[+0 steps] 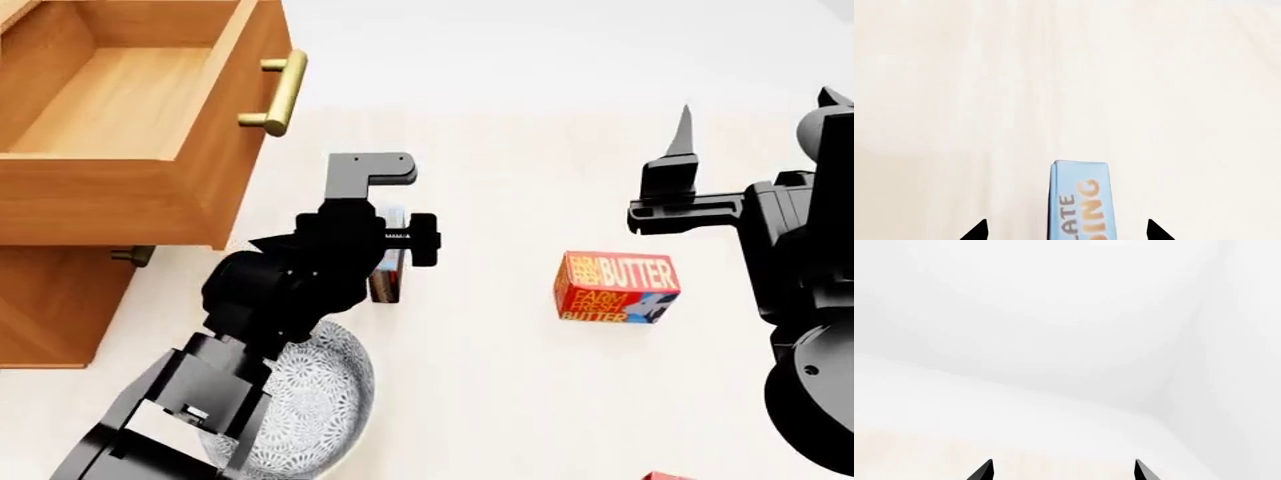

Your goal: Put the chocolate pudding in the top drawer of the cabinet and close it.

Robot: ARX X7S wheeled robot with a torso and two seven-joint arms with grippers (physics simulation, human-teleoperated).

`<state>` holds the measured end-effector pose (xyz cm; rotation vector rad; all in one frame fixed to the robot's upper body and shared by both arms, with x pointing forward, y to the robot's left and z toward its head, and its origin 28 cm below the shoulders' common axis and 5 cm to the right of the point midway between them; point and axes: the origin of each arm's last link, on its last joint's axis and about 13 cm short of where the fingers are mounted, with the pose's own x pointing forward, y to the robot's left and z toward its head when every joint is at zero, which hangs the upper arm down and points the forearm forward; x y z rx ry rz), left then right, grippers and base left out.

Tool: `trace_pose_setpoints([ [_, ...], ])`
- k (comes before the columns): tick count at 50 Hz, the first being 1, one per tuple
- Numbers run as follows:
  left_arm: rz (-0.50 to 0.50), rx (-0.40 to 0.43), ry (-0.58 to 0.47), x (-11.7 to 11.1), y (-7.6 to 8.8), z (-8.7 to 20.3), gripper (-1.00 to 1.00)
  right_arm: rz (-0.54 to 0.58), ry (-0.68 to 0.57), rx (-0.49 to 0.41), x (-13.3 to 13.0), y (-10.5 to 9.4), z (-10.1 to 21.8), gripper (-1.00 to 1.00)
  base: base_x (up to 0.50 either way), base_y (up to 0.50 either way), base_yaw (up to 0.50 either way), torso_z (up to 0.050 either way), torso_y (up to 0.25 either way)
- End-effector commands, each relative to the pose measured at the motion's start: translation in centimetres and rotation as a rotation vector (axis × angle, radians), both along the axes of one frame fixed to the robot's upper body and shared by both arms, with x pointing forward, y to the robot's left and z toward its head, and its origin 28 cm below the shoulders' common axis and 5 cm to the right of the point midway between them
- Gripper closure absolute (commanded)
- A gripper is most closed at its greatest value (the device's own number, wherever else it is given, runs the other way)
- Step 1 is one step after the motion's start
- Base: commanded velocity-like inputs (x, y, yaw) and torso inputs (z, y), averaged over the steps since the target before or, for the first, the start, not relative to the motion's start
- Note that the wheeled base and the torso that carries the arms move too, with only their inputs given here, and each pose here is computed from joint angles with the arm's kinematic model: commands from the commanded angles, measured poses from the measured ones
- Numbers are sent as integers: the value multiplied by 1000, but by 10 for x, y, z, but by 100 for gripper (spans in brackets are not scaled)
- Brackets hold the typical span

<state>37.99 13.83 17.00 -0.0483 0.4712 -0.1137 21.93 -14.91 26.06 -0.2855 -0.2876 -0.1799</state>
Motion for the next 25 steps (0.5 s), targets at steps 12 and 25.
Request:
trace_pose_setpoints([
  [12,-7,-4,5,0,1,-1,-100,1,1,1,0,0,-1,-100,0,0,0,0,-233],
  [25,-28,-3,56,-3,0,0,-100,0,2,2,0,0,-2,-100,0,0,0,0,-9],
])
